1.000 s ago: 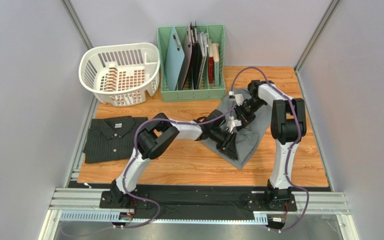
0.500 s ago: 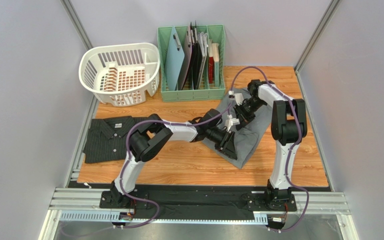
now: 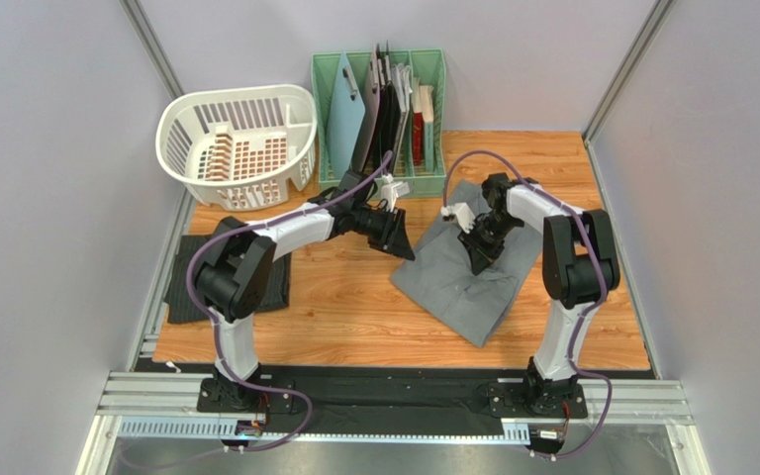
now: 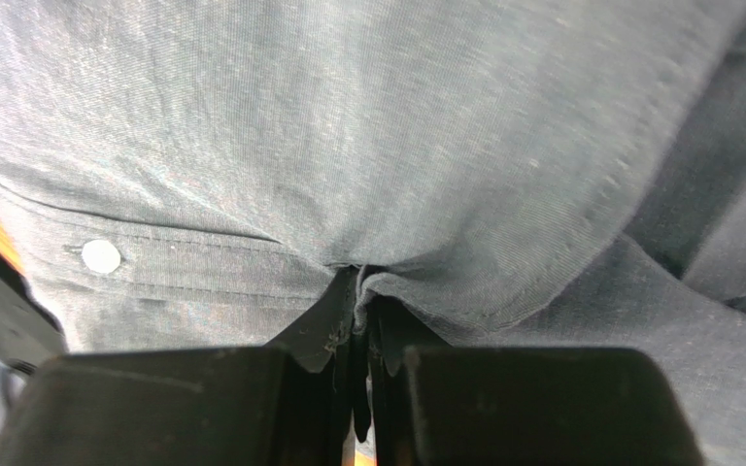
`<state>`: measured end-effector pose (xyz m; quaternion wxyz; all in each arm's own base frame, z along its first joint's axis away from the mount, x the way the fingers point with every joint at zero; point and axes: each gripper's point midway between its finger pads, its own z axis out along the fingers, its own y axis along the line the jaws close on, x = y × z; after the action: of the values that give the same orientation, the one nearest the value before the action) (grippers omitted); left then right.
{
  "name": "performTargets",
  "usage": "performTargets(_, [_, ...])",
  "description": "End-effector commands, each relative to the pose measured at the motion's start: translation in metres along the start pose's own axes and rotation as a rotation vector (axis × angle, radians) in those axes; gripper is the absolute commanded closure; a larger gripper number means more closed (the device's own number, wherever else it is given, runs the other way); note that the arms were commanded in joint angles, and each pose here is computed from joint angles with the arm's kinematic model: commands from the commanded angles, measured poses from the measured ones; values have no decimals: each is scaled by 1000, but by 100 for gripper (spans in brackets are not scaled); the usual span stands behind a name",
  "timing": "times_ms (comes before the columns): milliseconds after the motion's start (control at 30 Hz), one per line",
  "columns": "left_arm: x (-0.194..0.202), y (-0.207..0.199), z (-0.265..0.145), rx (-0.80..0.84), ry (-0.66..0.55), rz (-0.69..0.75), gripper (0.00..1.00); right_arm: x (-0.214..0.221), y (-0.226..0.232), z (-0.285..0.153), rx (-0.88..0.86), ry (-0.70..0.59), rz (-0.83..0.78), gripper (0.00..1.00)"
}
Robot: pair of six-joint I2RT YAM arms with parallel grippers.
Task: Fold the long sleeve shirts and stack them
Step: Fold the shirt
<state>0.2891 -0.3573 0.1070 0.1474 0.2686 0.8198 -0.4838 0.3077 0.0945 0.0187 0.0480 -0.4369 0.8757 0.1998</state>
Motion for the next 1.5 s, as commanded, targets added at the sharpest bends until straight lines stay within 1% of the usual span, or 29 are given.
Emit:
performTargets(0, [34, -30, -23, 3, 64, 54, 55, 53, -16, 8, 125, 150, -223, 92])
performTargets(33, [39, -30, -25, -1, 65, 43, 55, 57, -20, 7, 143, 170, -288, 92])
performTargets(67, [41, -32, -27, 7, 56, 46, 55, 62, -17, 7, 147, 171, -319, 92])
performTargets(167, [55, -36, -34, 6, 56, 43, 54, 46, -23, 2, 181, 110, -414, 90])
performTargets(300, [60, -35, -44, -2, 44, 53, 53, -1, -17, -22, 214, -50, -485, 86])
performTargets(333, [57, -32, -47, -9, 33, 46, 53, -13, -8, -24, 204, -89, -505, 86])
performTargets(467, [49, -23, -54, -30, 10, 44, 53, -36, 12, -29, 175, -114, -524, 86])
performTargets(533, [39, -20, -58, -40, -5, 74, 53, -46, 21, -36, 167, -144, -522, 86])
performTargets(633, [31, -10, -57, -78, -6, 83, 53, -50, 29, -41, 149, -169, -515, 87])
performTargets(667, [33, 1, -53, -108, 12, 69, 53, -50, 30, -41, 146, -171, -517, 87])
performTargets(733, [21, 3, -49, -102, 4, 77, 53, -50, 30, -36, 139, -163, -528, 87])
performTargets(767, [23, 9, -43, -103, 23, 48, 53, -49, 28, -29, 134, -155, -526, 87])
performTargets(867, [15, 19, -35, -119, 12, 39, 53, -54, 23, -17, 140, -167, -533, 87])
performTargets(967, [10, 31, -25, -135, -4, 13, 53, -54, 14, -3, 145, -144, -516, 87])
performTargets(1033, [10, 34, -19, -126, 9, -9, 53, -52, 8, 7, 141, -120, -500, 87])
performTargets(1133, [19, 37, -9, -103, 49, -43, 53, -51, 2, 14, 139, -102, -490, 88])
performTargets(1333, [58, 34, 3, -79, 129, -117, 54, -60, 1, 21, 153, -104, -514, 87])
performTargets(1400, [77, 31, 5, -77, 162, -141, 57, -62, 2, 24, 154, -91, -529, 87])
performTargets(1467, [96, 26, 8, -73, 201, -143, 67, -59, 4, 26, 150, -82, -533, 86])
